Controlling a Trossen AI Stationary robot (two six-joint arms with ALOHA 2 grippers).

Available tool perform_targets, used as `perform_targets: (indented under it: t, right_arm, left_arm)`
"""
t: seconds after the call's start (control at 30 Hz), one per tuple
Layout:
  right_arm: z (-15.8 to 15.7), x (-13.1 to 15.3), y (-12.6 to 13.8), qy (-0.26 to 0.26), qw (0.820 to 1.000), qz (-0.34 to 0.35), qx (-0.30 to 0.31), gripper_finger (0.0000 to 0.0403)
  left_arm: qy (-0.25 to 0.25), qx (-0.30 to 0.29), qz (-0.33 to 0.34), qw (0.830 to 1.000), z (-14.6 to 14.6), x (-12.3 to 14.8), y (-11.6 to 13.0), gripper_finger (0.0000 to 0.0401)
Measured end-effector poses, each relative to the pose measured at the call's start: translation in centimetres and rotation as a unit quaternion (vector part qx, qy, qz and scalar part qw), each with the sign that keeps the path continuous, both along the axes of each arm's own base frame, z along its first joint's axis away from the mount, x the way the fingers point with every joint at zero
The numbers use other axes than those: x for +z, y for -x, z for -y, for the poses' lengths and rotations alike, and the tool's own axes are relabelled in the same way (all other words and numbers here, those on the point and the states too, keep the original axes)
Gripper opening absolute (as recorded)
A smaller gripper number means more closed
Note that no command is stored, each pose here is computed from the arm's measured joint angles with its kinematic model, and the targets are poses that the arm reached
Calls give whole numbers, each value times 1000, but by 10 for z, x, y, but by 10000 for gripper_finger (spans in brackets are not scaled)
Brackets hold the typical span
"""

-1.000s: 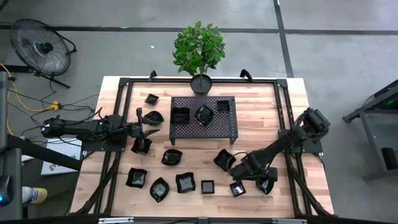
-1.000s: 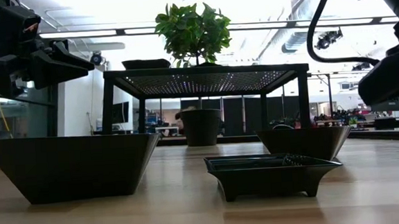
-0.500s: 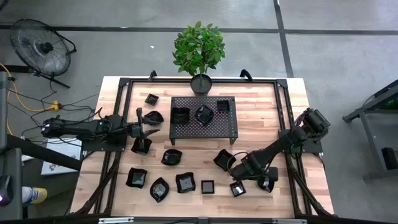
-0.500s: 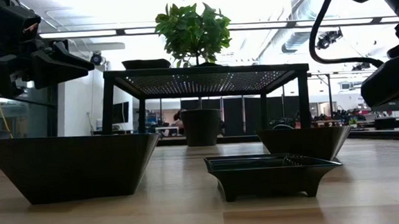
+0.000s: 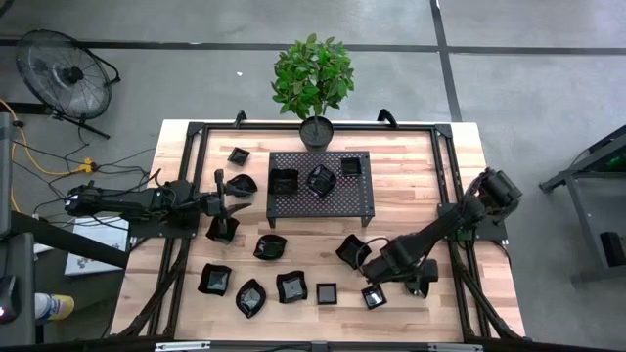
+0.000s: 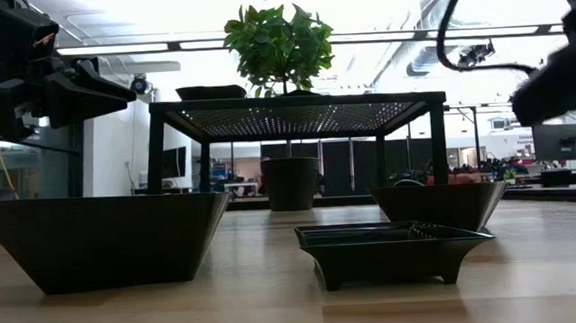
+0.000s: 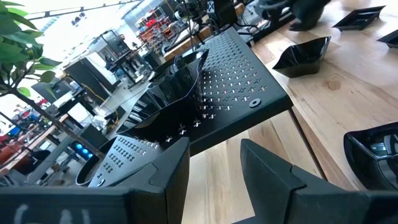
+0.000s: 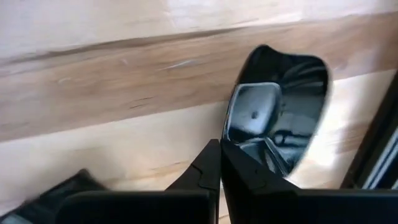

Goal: Pick & Place Mini shaped plates
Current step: Stack the black leaf-shaped plate on top of the other black leaf-shaped plate on the shelf

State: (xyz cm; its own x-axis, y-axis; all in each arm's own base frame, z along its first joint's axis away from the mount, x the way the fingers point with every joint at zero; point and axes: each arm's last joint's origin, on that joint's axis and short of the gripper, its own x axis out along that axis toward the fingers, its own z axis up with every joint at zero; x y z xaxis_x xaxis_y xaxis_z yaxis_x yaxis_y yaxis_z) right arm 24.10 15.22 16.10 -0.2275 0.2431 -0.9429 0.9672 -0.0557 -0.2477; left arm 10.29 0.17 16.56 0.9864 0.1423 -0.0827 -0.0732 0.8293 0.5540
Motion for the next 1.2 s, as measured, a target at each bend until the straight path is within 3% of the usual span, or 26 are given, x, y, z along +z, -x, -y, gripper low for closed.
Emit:
perform_targets:
  t: [0.2,0.37,0.5,0.63,0.73,0.87,1.0,1.2]
  right_arm:
    - [1,32,-1,23,999,-1,48,1]
    - [6,61,-3,41,990,24,131,0]
    - [16,87,-6,45,966,44,250,0]
    - [30,114,-10,49,922,47,381,0]
    - [38,133,-19,67,859,87,501,0]
    - [49,150,-28,86,753,108,643,0]
    - [64,161,-36,87,654,100,745,0]
    - [84,172,-44,76,454,40,887,0]
  left_arm:
    - [0,0,0,1000,0,0,0,140]
    - [0,0,0,1000,0,0,0,140]
    - [0,0,0,1000,0,0,0,140]
    - [0,0,0,1000,0,0,0,140]
    - [0,0,0,1000,0,0,0,140]
    - [0,0,0,1000,0,0,0,140]
    - [0,0,0,1000,0,0,0,140]
    - [0,0,0,1000,0,0,0,140]
